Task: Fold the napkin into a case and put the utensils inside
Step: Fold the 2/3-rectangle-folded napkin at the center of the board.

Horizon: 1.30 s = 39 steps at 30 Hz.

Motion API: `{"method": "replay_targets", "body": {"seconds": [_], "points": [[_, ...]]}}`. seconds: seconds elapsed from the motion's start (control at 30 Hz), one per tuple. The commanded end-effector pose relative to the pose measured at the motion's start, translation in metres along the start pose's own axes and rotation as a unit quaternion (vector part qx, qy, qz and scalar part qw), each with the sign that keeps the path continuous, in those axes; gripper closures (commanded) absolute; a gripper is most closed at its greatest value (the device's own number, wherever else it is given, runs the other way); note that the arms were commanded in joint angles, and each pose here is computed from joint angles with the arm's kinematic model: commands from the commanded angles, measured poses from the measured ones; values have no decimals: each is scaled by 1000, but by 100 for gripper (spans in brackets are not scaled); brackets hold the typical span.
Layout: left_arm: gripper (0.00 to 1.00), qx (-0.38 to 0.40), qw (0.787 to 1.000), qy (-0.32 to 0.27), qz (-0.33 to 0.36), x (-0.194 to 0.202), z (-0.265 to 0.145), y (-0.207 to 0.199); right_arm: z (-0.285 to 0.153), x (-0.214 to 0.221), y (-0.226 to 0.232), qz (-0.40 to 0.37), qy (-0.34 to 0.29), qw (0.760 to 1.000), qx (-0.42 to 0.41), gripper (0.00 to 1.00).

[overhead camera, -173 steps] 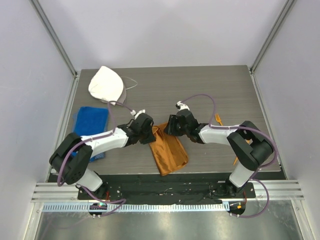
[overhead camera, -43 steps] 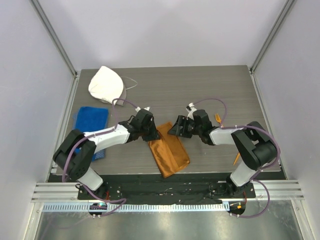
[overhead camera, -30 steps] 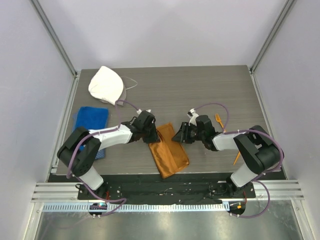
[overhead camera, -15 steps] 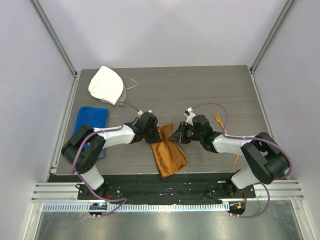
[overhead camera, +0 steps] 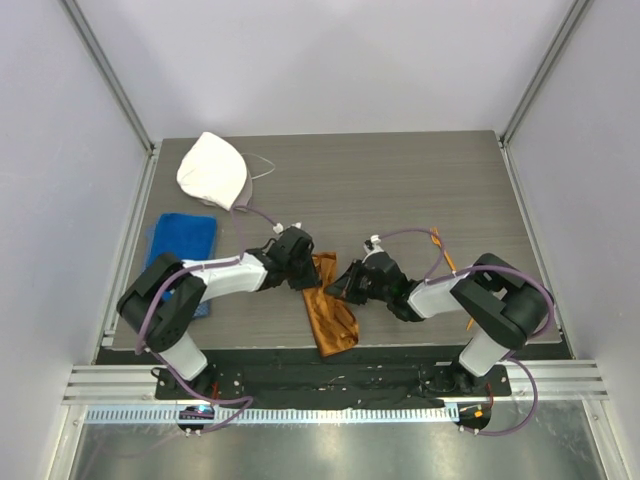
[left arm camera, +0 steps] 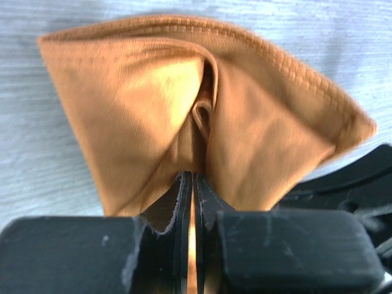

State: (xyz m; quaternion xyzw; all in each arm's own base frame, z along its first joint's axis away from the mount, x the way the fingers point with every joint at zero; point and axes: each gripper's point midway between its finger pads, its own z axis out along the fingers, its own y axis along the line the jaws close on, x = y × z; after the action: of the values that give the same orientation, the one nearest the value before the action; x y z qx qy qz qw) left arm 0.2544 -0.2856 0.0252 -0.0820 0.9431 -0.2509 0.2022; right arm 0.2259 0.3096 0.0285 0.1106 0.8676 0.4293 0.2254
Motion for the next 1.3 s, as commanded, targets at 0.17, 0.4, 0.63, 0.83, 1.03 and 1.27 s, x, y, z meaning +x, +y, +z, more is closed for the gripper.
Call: {"method": "replay_targets", "body": {"seconds": [0.17, 0.4, 0.63, 0.83, 1.03, 1.27], "points": [[80, 32, 999, -23, 21, -16, -38, -25, -2, -25, 23, -23, -61, 998, -17, 99], [47, 20, 997, -26, 64, -38, -50, -48, -2, -23, 31, -40, -62, 997, -17, 99], [42, -35, 995, -17, 89, -44, -28, -44, -1, -21, 39, -54, -60, 997, -19, 99], [46, -61, 994, -7, 94, -45, -14, -39, 0, -16, 38, -57, -56, 997, -17, 99], [72, -57, 994, -30, 91, -57, -21, -36, -1, -11, 38, -65, -51, 996, -18, 99], [90, -11, 998, -9, 66, -54, -19, -17, -9, -4, 52, -118, -31, 992, -13, 61]]}}
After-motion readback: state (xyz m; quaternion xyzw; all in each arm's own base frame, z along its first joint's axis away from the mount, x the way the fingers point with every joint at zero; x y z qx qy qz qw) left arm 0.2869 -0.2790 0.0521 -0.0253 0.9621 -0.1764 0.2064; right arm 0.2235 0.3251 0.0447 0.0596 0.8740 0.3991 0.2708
